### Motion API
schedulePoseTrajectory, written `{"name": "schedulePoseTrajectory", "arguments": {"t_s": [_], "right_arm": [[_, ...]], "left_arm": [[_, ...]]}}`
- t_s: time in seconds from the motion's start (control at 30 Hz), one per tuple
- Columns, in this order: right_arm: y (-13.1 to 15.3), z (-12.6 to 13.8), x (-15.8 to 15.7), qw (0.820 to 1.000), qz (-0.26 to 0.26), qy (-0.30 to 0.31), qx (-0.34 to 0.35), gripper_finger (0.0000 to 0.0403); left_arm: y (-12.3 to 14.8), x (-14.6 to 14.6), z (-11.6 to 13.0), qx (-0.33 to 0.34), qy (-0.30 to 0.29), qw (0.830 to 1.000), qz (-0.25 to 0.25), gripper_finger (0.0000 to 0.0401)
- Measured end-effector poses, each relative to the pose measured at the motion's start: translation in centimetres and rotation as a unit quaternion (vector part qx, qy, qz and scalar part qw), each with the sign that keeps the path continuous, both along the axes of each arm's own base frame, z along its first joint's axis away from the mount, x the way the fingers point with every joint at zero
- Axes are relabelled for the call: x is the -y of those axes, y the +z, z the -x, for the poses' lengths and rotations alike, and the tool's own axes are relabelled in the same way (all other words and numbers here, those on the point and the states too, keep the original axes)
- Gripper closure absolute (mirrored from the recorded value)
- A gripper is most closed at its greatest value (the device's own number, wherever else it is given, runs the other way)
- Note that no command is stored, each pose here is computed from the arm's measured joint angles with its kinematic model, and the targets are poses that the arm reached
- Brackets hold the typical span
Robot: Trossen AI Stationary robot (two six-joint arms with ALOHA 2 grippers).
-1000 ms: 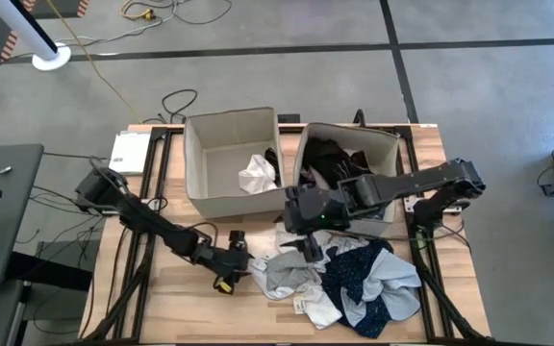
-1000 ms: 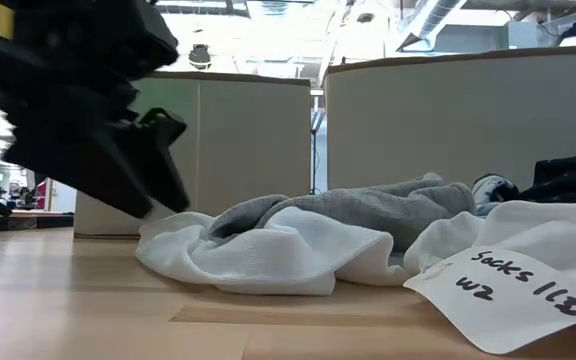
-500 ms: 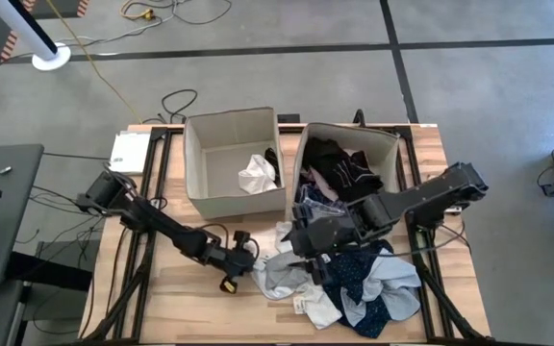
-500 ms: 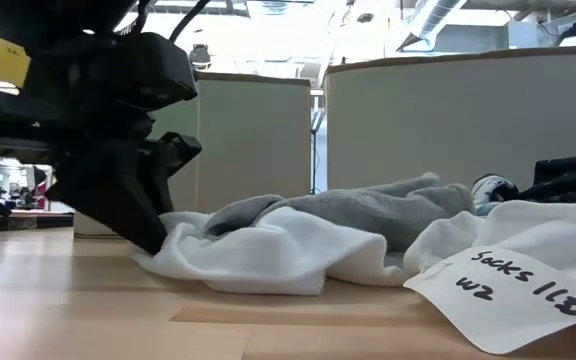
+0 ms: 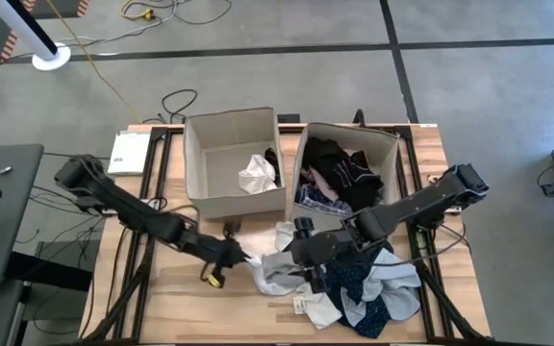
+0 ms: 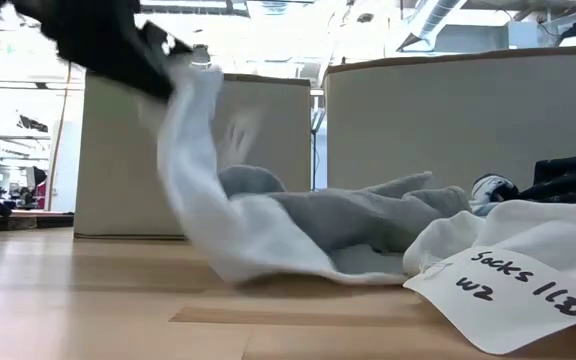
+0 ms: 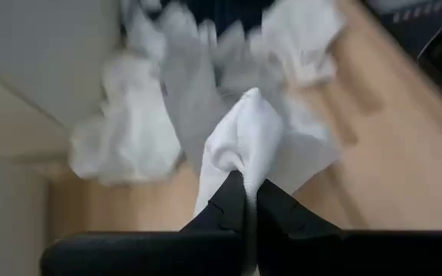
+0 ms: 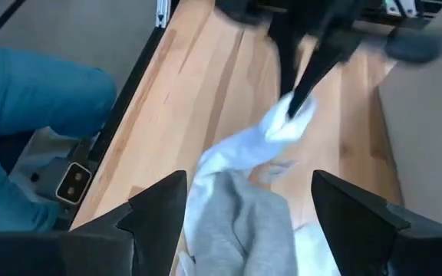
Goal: Sort clothes
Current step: Put the white sock into the left white laundry bin
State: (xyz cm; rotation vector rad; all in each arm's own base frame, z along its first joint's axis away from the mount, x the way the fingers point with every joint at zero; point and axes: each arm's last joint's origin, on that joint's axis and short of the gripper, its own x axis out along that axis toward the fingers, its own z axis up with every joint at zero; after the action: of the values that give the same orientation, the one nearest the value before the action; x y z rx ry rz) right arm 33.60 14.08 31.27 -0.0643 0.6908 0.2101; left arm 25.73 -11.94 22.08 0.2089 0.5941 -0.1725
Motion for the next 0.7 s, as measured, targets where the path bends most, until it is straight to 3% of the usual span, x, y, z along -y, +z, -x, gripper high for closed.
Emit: {"name": "schedulePoseTrajectory", "arguments": {"t_s": [0.27, 0.7], "right_arm": [[-3.1, -0.3, -0.3, 0.998, -0.043, -0.014, 0.044, 0.0111], [-5.7, -0.8, 0.7, 0.988, -0.073, -0.071, 0.114, 0.0111]], "left_arm": [[5.0, -1.3, 2.5, 0.103, 0.01, 0.995, 0.004, 0.04], [8.2, -1.7, 3.2, 0.217, 0.004, 0.976, -0.019, 0.04]]}}
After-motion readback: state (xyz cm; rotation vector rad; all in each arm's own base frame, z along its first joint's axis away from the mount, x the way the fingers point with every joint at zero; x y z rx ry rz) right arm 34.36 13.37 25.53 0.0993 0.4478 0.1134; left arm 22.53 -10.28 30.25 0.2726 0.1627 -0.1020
